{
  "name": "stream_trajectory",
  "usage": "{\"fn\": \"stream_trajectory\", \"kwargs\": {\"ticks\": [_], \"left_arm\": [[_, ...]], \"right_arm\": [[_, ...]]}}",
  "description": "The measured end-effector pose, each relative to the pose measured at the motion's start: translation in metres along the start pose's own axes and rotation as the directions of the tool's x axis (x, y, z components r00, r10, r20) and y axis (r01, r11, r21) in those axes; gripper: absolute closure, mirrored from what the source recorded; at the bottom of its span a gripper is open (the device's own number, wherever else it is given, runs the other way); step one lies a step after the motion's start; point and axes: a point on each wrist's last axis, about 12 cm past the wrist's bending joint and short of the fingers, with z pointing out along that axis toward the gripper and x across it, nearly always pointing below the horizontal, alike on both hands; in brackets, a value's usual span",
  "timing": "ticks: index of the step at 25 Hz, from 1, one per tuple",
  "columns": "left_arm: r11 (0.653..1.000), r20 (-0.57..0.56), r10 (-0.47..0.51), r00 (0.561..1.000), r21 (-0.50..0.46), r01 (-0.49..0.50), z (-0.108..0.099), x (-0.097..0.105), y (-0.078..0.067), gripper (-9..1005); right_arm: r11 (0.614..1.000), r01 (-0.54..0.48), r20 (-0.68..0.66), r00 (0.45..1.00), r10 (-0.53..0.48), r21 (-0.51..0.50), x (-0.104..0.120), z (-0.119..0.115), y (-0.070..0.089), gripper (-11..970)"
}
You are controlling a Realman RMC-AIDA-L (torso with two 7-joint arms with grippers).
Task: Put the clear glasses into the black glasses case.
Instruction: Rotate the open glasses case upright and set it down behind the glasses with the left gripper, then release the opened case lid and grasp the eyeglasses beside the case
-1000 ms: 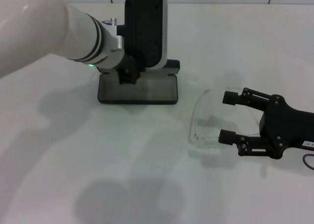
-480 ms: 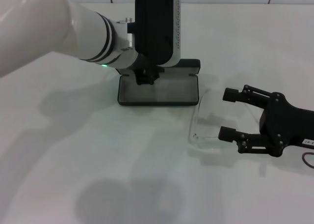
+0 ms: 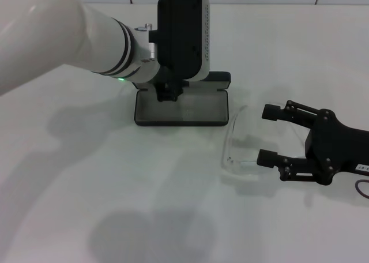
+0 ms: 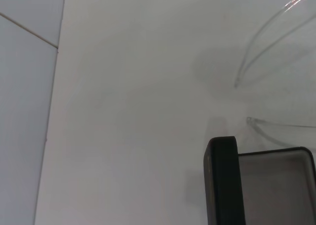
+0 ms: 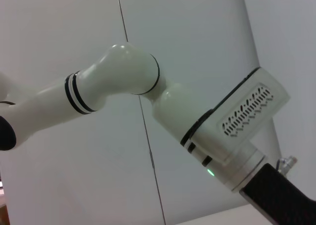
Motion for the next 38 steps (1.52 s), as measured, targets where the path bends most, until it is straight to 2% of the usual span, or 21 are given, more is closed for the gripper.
{"fn": "stream_trajectory", "kwargs": {"ticks": [9, 12, 14, 16, 18, 19, 20, 22, 23, 24, 25, 26, 27, 29, 30, 32, 35, 38], "left_arm": [[0.995, 0.069, -0.08, 0.994, -0.048, 0.084, -0.005, 0.0, 0.002, 727], [0.985, 0.152, -0.155, 0.976, -0.046, 0.164, -0.014, -0.001, 0.006, 629], [0.967, 0.241, -0.24, 0.94, -0.031, 0.254, -0.027, 0.004, 0.01, 564], [0.934, 0.351, -0.336, 0.874, 0.002, 0.358, -0.043, 0.015, 0.013, 505], [0.876, 0.489, -0.444, 0.751, 0.061, 0.478, -0.061, 0.036, 0.011, 452], [0.856, 0.527, -0.473, 0.706, 0.085, 0.509, -0.066, 0.043, 0.008, 425], [0.826, 0.593, -0.508, 0.625, 0.129, 0.549, -0.074, 0.055, 0.003, 399], [0.789, 0.697, -0.538, 0.473, 0.219, 0.574, -0.084, 0.077, -0.017, 398], [0.778, 0.736, -0.541, 0.407, 0.254, 0.575, -0.087, 0.084, -0.026, 398], [0.772, 0.784, -0.527, 0.326, 0.282, 0.57, -0.091, 0.095, -0.039, 397], [0.769, 0.816, -0.514, 0.264, 0.302, 0.564, -0.093, 0.102, -0.048, 397], [0.769, 0.816, -0.514, 0.264, 0.302, 0.564, -0.093, 0.102, -0.048, 396], [0.758, 0.874, -0.468, 0.133, 0.32, 0.568, -0.099, 0.12, -0.071, 396], [0.74, 0.903, -0.427, 0.037, 0.326, 0.588, -0.103, 0.137, -0.089, 395], [0.728, 0.905, -0.426, 0.008, 0.337, 0.597, -0.103, 0.144, -0.1, 395], [0.718, 0.89, -0.455, 0.008, 0.362, 0.594, -0.098, 0.148, -0.112, 394], [0.709, 0.848, -0.528, 0.053, 0.405, 0.577, -0.087, 0.149, -0.128, 393], [0.691, 0.802, -0.592, 0.087, 0.449, 0.567, -0.077, 0.149, -0.144, 393]], "right_arm": [[1.0, 0.0, 0.0, 1.0, 0.0, 0.0, 0.0, 0.0, 0.0, 87], [1.0, -0.004, -0.001, 1.0, 0.004, 0.003, 0.0, -0.002, 0.0, 87], [1.0, -0.008, -0.001, 1.0, 0.008, 0.007, 0.0, -0.003, 0.0, 87], [1.0, -0.025, -0.021, 0.999, 0.025, 0.01, -0.004, -0.005, -0.004, 86], [0.999, -0.05, -0.068, 0.996, 0.05, 0.005, -0.012, -0.005, -0.011, 86], [0.998, -0.057, -0.114, 0.992, 0.058, 0.006, -0.021, -0.007, -0.017, 86], [0.998, -0.055, -0.135, 0.989, 0.056, 0.008, -0.027, -0.008, -0.02, 86], [0.999, -0.049, -0.178, 0.983, 0.052, 0.017, -0.038, -0.009, -0.027, 86], [0.999, -0.044, -0.242, 0.969, 0.05, 0.032, -0.052, -0.01, -0.034, 86], [0.999, -0.037, -0.256, 0.966, 0.044, 0.031, -0.056, -0.009, -0.036, 86], [0.999, -0.032, -0.29, 0.956, 0.04, 0.033, -0.064, -0.008, -0.039, 86], [0.999, -0.027, -0.327, 0.944, 0.035, 0.028, -0.072, -0.005, -0.043, 86], [0.999, -0.034, -0.375, 0.926, 0.041, 0.025, -0.081, -0.002, -0.049, 86], [0.998, -0.057, -0.462, 0.885, 0.062, 0.025, -0.1, 0.009, -0.059, 86], [0.997, -0.069, -0.509, 0.858, 0.072, 0.026, -0.109, 0.016, -0.064, 86], [0.996, -0.087, -0.599, 0.796, 0.088, 0.03, -0.122, 0.029, -0.07, 86], [0.997, -0.077, -0.732, 0.677, 0.076, 0.032, -0.136, 0.055, -0.075, 87], [1.0, -0.031, -0.837, 0.547, 0.01, -0.008, -0.143, 0.088, -0.074, 87]]}}
